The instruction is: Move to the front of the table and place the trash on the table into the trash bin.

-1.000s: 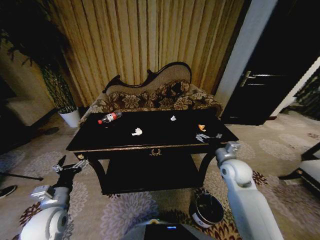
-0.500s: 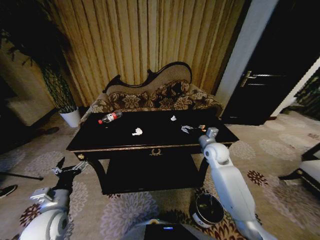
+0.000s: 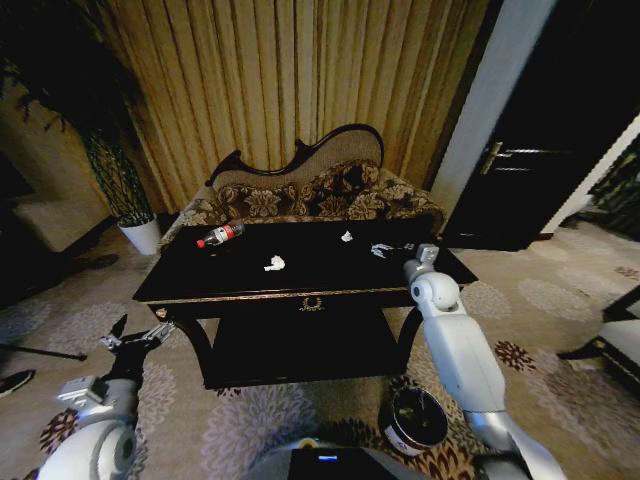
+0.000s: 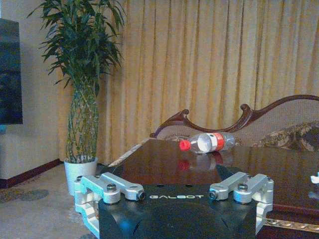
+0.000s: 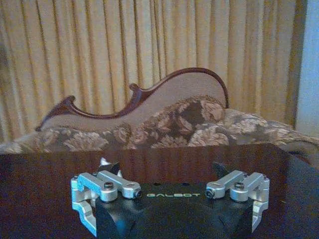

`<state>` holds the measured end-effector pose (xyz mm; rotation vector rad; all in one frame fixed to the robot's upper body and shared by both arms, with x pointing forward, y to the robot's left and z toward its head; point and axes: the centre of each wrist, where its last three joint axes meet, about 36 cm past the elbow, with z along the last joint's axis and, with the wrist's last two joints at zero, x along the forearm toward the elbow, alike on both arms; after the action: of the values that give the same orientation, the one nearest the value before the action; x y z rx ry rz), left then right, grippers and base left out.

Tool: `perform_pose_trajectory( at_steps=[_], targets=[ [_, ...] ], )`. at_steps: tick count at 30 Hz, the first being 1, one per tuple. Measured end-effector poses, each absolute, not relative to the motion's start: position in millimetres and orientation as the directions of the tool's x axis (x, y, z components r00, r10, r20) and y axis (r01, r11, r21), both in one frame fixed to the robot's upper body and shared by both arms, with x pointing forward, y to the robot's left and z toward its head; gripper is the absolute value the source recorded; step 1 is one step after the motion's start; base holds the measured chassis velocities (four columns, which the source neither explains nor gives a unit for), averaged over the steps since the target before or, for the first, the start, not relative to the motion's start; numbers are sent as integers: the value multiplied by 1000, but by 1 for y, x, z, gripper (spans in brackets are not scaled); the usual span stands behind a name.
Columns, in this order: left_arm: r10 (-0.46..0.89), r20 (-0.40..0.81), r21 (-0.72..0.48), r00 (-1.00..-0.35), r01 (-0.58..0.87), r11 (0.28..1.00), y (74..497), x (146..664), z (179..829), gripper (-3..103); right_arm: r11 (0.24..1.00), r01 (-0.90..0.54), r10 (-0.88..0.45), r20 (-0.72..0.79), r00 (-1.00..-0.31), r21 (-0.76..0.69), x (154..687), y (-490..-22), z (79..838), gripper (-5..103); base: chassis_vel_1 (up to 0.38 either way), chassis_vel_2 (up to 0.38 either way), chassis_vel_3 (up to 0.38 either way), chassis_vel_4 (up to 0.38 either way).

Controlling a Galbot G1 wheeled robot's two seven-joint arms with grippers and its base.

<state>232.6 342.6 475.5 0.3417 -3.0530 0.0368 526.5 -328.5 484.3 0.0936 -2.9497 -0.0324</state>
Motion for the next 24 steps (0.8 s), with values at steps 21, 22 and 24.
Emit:
perform_pose_trajectory(
  at_steps=[21, 22, 24],
  targets=[
    [-210, 70, -20, -975, -212, 977, 343, 230, 472, 100, 1000, 3, 8, 296, -955, -17, 552, -349, 452, 100, 0, 0, 0, 0],
    [-208, 70, -22, -976, -210, 977, 343, 230, 472, 100, 1000, 4, 9, 298, -955, -17, 552, -350, 451, 100, 0, 0, 0, 0],
    [-206, 70, -23, -976, -208, 978, 343, 230, 471, 100, 1000, 8, 13, 300, -954, -18, 553, -352, 450, 100, 0, 0, 0, 0]
  ],
)
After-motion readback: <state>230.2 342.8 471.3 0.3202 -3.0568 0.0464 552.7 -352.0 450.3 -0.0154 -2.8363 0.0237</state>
